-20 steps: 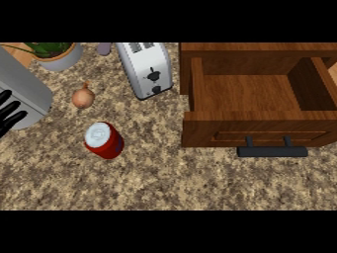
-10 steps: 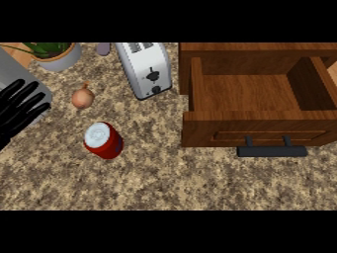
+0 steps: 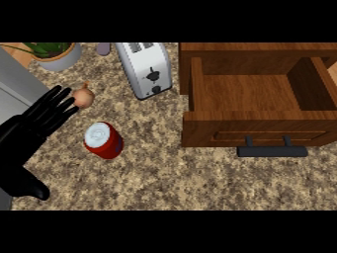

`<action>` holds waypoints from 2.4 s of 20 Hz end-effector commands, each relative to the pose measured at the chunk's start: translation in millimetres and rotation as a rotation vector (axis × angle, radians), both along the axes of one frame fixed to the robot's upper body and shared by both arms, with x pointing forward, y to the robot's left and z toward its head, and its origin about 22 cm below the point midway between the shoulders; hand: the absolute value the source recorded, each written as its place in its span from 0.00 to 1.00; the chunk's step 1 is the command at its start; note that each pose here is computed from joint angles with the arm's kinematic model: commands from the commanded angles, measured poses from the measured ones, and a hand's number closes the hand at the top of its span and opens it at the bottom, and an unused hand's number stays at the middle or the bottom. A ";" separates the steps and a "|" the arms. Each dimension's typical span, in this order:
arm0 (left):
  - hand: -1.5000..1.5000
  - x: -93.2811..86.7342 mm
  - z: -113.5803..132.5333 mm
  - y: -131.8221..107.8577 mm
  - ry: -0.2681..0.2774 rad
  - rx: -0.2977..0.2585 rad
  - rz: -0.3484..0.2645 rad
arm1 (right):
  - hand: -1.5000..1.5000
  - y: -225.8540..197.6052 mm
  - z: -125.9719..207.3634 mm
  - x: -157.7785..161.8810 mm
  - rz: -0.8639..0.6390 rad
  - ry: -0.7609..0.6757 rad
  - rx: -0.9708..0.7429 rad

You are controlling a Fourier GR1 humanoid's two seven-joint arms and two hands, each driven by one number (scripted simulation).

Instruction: Pick up the can, place it into the drawer and close the drawer

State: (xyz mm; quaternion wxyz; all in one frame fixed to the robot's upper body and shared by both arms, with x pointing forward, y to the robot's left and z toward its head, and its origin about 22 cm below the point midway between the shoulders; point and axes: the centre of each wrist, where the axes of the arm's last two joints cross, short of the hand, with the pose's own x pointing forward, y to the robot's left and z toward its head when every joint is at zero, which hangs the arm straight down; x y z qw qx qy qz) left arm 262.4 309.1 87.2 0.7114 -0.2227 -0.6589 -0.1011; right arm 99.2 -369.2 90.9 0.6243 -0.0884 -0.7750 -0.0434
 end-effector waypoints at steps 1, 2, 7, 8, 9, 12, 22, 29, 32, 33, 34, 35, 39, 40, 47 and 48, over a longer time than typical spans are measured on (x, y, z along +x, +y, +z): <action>0.00 9.1 -12.4 -3.2 0.018 0.027 -0.006 | 0.00 -10.4 -4.2 -4.0 0.012 -0.002 0.000; 0.00 8.9 -14.6 -9.5 0.023 0.030 0.006 | 0.00 3.4 -5.5 -27.0 0.012 0.005 0.002; 0.00 10.3 -43.2 -29.4 0.019 0.065 0.016 | 0.00 -10.0 5.9 -17.1 0.006 -0.011 0.002; 0.00 36.8 -42.5 -45.4 0.027 0.059 0.038 | 0.00 2.5 10.1 -19.9 0.003 0.008 0.007; 0.00 17.7 -45.2 -20.7 0.037 0.059 0.036 | 0.00 -27.9 7.3 -10.3 -0.018 0.007 -0.015; 0.00 14.9 -82.6 -3.4 0.047 0.064 0.079 | 0.00 2.3 -2.7 -18.2 0.006 -0.008 0.004; 0.00 22.2 -121.1 0.9 0.035 0.090 0.152 | 0.00 -18.0 2.6 -18.6 0.006 -0.012 0.008; 0.00 34.8 -155.4 17.3 0.066 0.128 0.164 | 0.00 -22.6 19.9 -19.2 0.015 -0.009 -0.010; 0.00 24.6 -161.5 11.8 0.073 0.122 0.140 | 0.00 -29.3 15.7 -34.8 0.001 -0.003 -0.005; 0.00 25.1 -168.8 11.1 0.080 0.115 0.131 | 0.00 -14.7 20.4 -19.5 0.007 -0.002 -0.006; 0.00 36.4 -169.5 16.3 0.086 0.133 0.154 | 0.00 -8.2 17.2 -37.3 0.013 -0.008 -0.002; 0.00 16.2 -184.7 20.9 0.119 0.109 0.140 | 0.00 -34.8 16.5 -19.3 0.005 -0.006 -0.007; 0.00 34.4 -188.0 -3.2 0.099 0.079 0.140 | 0.00 -17.9 28.5 -20.4 0.021 -0.006 -0.004; 0.00 24.7 -190.6 23.4 0.111 0.069 0.153 | 0.00 -18.0 19.2 -42.9 0.005 -0.010 0.009; 0.00 42.4 -199.6 -10.1 0.144 0.060 0.133 | 0.00 -15.1 25.6 -30.6 0.016 0.001 0.008; 0.00 44.7 -192.9 10.2 0.147 0.052 0.133 | 0.00 -15.1 20.6 -23.6 0.024 0.000 0.011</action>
